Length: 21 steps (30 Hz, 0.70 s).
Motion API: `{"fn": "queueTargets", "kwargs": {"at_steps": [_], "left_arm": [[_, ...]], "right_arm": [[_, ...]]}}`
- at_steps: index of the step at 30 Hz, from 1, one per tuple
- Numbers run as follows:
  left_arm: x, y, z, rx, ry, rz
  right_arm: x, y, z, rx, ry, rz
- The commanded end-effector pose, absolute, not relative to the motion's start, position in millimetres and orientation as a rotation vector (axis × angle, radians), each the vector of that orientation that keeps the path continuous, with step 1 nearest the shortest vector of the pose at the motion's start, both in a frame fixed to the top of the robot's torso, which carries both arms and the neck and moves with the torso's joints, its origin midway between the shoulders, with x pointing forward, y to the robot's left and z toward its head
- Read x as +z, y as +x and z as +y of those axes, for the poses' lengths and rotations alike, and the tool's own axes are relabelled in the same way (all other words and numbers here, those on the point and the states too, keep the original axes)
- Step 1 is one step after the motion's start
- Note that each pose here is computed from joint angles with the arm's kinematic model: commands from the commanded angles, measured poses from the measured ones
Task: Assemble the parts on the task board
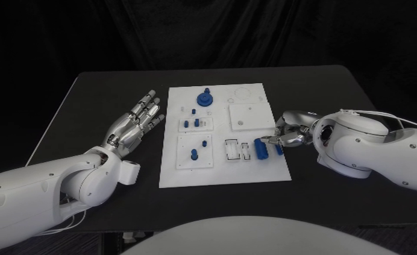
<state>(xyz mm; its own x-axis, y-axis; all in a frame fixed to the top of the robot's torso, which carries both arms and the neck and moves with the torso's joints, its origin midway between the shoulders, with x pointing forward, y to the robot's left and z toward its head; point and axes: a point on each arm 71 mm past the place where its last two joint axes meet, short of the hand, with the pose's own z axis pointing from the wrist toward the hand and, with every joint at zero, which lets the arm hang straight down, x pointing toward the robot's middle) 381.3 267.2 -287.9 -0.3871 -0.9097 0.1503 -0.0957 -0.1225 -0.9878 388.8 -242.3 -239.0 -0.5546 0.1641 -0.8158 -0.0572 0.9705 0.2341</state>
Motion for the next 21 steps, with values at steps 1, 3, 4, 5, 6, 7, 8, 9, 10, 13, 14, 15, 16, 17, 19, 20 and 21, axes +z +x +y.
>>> {"fn": "queueTargets", "kwargs": {"at_steps": [1,3,4,5,6,7,8,9,10,13,14,15,16,17,19,20,21], "left_arm": [[-277.5,381.2,266.1,-1.68,-1.062,1.369],[-277.5,381.2,266.1,-1.681,-1.063,1.37],[-277.6,381.2,266.2,-1.681,-1.063,1.37],[-277.7,381.3,266.2,-1.682,-1.063,1.371],[-277.8,381.3,266.2,-1.682,-1.064,1.371],[-277.9,381.4,266.2,-1.683,-1.064,1.372],[-278.1,381.5,266.1,-1.684,-1.064,1.373],[-278.2,381.5,266.1,-1.685,-1.065,1.373],[-278.3,381.6,266.1,-1.686,-1.065,1.374],[-278.7,381.8,266.1,-1.687,-1.066,1.376],[-278.8,381.9,266.1,-1.688,-1.066,1.376],[-279.0,382.0,266.1,-1.688,-1.066,1.377],[-279.1,382.1,266.1,-1.689,-1.067,1.377],[-279.3,382.2,266.0,-1.689,-1.067,1.378],[-279.7,382.4,265.9,-1.69,-1.068,1.38],[-279.9,382.5,265.7,-1.691,-1.068,1.38],[-280.1,382.6,265.6,-1.691,-1.068,1.381]], "right_arm": [[-242.6,388.3,-242.9,0.182,0.002,2.142],[-244.5,388.3,-240.3,0.182,-0.007,2.143],[-245.3,388.4,-239.1,0.183,-0.011,2.144],[-246.1,388.4,-237.9,0.183,-0.014,2.145],[-247.2,388.4,-236.5,0.185,-0.018,2.146],[-248.0,388.3,-235.4,0.186,-0.02,2.148],[-249.0,388.2,-234.1,0.187,-0.023,2.149],[-249.8,388.1,-233.2,0.188,-0.025,2.151],[-250.7,388.1,-232.1,0.189,-0.027,2.152],[-252.7,388.5,-230.2,0.191,-0.032,2.155],[-253.2,388.7,-229.8,0.19,-0.033,2.156],[-254.0,389.1,-229.3,0.19,-0.035,2.158],[-254.7,389.3,-228.9,0.189,-0.036,2.16],[-255.5,389.6,-228.6,0.187,-0.039,2.162],[-257.9,390.0,-227.9,0.184,-0.048,2.173],[-259.0,390.1,-227.6,0.183,-0.051,2.176],[-260.5,390.0,-227.2,0.182,-0.054,2.181]]}}
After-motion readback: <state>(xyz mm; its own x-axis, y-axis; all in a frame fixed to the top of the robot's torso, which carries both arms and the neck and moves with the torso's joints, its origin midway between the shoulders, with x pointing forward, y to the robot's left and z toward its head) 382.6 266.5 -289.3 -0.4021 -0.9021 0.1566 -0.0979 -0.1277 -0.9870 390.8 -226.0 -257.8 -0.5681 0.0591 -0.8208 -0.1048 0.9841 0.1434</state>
